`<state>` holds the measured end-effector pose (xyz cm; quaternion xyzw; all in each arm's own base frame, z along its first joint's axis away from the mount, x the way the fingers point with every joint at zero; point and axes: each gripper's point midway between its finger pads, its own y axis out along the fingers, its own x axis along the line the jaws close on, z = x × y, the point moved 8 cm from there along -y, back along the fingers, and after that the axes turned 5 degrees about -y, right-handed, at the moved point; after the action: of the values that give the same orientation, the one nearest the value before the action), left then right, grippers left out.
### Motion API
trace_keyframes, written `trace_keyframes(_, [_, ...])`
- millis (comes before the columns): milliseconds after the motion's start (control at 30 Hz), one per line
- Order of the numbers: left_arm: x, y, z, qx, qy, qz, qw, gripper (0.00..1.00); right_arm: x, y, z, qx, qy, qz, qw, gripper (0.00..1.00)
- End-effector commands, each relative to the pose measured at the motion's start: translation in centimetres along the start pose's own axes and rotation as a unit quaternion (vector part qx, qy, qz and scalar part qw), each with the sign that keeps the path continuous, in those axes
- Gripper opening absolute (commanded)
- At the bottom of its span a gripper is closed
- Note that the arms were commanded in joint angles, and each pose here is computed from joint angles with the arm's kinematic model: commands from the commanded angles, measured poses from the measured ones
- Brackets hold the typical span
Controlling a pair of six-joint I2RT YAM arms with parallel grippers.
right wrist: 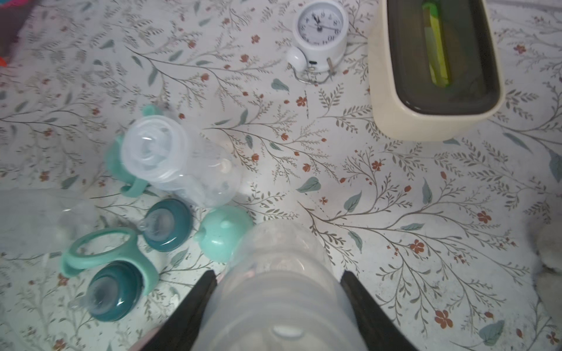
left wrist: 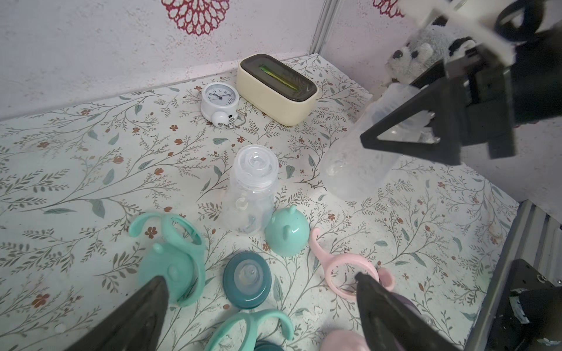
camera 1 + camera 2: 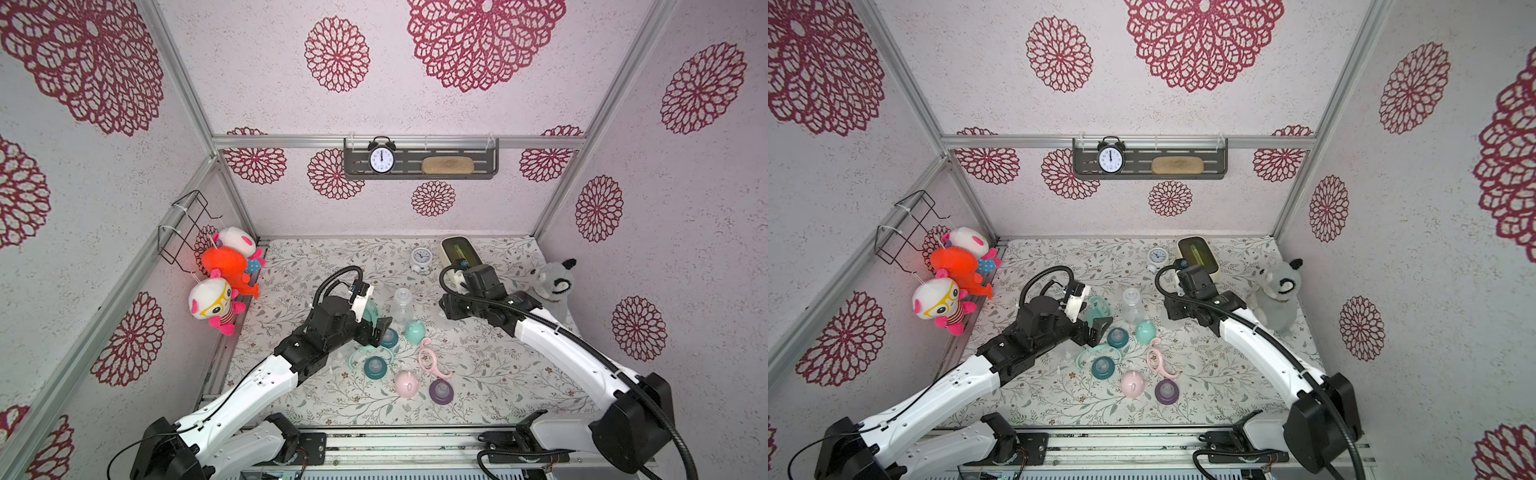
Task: Assemble the baby bottles
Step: Pick up the baby bottle from the center of the board.
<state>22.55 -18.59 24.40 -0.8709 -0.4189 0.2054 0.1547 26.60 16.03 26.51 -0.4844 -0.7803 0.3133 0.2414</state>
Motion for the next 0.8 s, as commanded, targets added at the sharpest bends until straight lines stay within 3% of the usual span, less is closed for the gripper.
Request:
trace_keyframes(0, [-1.6, 0.6, -0.9, -0.049, 0.051, 0.047, 0.996, 1.00, 1.2, -3.2, -0.4, -0.004, -0.007, -0.053, 0.999, 0.40])
trace_keyframes(333, [-4.9, 2.5, 0.7, -0.064, 0.132, 0.128, 0.981, 0.98, 4.5, -7.0, -2.3, -0.028, -0.017, -0.193, 0.981, 0.39])
trace_keyframes(767, [-7.7, 4.4, 1.0, -0.110, 0.153, 0.159, 0.969, 0.98, 7.7, -7.6, -3.0, 0.004, -0.046, -0.258, 0.965, 0.39])
